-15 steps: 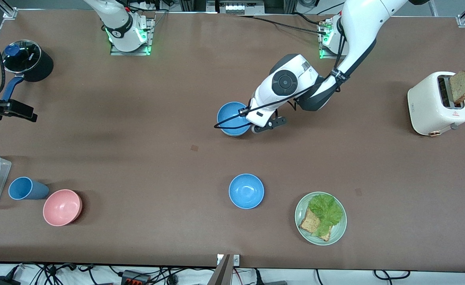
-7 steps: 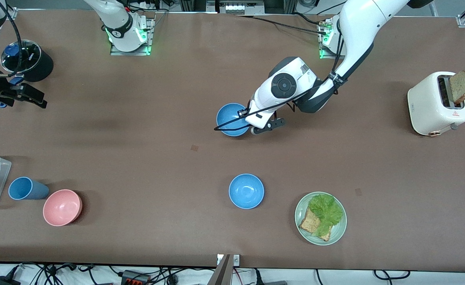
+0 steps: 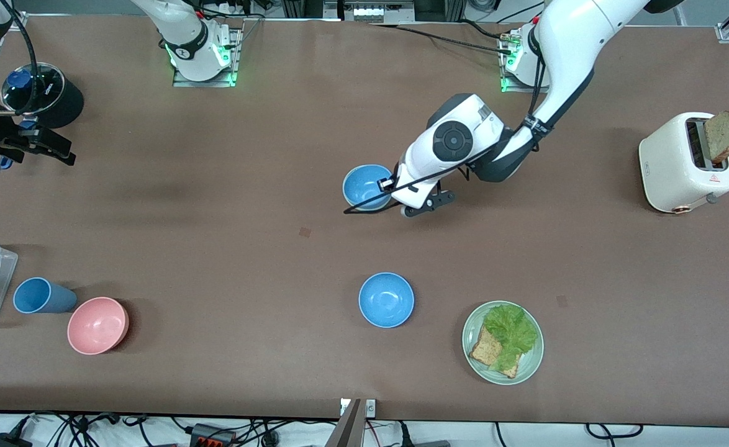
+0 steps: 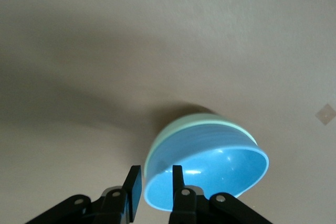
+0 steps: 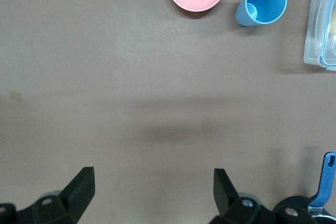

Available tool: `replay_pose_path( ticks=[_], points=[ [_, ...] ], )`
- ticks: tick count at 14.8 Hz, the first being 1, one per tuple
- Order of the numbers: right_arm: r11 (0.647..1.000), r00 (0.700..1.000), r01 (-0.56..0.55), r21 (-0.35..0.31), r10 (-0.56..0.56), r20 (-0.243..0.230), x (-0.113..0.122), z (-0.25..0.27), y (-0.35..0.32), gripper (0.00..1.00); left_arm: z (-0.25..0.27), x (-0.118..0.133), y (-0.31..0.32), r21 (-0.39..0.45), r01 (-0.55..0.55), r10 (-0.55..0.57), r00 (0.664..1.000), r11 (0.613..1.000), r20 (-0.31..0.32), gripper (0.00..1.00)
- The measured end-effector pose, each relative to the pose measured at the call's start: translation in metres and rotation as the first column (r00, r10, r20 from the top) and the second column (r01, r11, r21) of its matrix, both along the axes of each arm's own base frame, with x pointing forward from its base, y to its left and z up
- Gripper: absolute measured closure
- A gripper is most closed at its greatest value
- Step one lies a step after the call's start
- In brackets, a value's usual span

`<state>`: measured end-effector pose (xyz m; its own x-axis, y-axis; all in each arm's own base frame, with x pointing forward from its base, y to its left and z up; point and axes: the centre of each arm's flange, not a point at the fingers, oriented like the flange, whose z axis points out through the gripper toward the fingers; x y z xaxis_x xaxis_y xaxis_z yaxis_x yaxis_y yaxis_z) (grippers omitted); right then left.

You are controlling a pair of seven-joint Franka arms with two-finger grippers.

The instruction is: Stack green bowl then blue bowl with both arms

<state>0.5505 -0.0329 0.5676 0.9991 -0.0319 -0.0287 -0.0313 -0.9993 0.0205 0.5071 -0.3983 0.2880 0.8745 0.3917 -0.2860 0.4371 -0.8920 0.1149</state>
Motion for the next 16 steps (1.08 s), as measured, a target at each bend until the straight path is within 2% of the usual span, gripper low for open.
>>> replay_pose_path(
  ticks=[3, 6, 9, 12, 13, 16],
  points=[
    [1.000, 1.000, -0.002, 0.000, 0.002, 0.000, 0.000, 0.000, 0.001, 0.00, 0.037, 0.032, 0.020, 0.011, 0.004, -0.004, 1.000, 1.000, 0.022, 0.69],
    [1.000, 1.000, -0.002, 0.000, 0.002, 0.000, 0.000, 0.000, 0.001, 0.00, 0.087, 0.069, 0.072, 0.026, 0.113, -0.115, 0.991, 0.993, 0.063, 0.69],
    [1.000, 1.000, -0.003, 0.000, 0.003, 0.003, -0.001, 0.002, 0.001, 0.00, 0.121, 0.104, 0.141, 0.021, 0.229, -0.230, 0.968, 0.973, 0.103, 0.69],
    [1.000, 1.000, -0.004, -0.001, 0.004, 0.015, -0.004, 0.009, 0.002, 0.00, 0.136, 0.124, 0.191, 0.006, 0.350, -0.348, 0.928, 0.937, 0.137, 0.67],
    [1.000, 1.000, -0.005, -0.001, 0.005, 0.017, -0.004, 0.010, 0.003, 0.00, 0.138, 0.130, 0.208, 0.002, 0.385, -0.381, 0.912, 0.923, 0.150, 0.62],
    [1.000, 1.000, -0.006, -0.001, 0.006, 0.018, -0.004, 0.010, 0.003, 0.00, 0.139, 0.143, 0.259, -0.004, 0.448, -0.440, 0.880, 0.894, 0.181, 0.33]
  ],
)
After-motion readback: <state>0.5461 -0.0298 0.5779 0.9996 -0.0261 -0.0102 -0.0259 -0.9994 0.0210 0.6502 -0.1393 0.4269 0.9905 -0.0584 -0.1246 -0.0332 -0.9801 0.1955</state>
